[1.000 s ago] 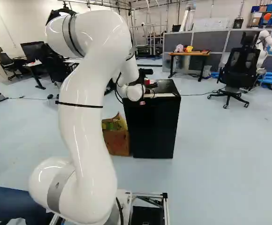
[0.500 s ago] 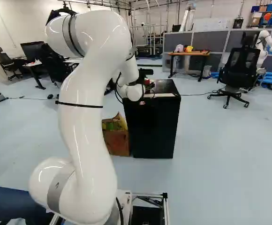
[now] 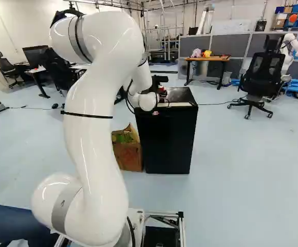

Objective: Grab a drink from the fridge

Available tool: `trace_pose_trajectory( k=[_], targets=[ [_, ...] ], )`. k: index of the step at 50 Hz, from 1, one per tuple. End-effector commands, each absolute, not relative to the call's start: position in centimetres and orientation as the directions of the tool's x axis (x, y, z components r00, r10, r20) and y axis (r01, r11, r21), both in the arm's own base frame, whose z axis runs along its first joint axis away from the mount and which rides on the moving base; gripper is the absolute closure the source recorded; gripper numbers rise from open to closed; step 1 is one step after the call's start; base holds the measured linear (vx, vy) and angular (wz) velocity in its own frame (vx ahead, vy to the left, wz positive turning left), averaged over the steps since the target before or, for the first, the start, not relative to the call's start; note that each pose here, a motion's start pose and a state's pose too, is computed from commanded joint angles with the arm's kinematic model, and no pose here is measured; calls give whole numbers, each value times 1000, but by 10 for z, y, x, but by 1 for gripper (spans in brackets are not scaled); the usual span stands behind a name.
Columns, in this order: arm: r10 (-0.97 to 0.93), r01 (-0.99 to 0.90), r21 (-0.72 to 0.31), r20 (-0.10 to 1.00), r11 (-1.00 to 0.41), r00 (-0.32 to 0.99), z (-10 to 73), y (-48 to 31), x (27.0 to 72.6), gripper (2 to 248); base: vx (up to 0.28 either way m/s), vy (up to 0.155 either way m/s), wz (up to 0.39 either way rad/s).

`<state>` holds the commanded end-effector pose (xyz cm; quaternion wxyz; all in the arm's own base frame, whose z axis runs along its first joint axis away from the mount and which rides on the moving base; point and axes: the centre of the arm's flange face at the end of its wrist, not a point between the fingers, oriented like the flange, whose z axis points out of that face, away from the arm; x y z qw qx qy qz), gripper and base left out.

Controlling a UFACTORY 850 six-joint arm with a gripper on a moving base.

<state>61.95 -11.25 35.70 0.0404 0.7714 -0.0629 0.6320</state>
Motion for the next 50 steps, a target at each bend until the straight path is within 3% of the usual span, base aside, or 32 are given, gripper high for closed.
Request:
trace_pose_trajectory(
  k=[50],
  targets=[
    [-39,-147,-16,987,-989,153,384,-112,618,151,0,0,0]
  ],
)
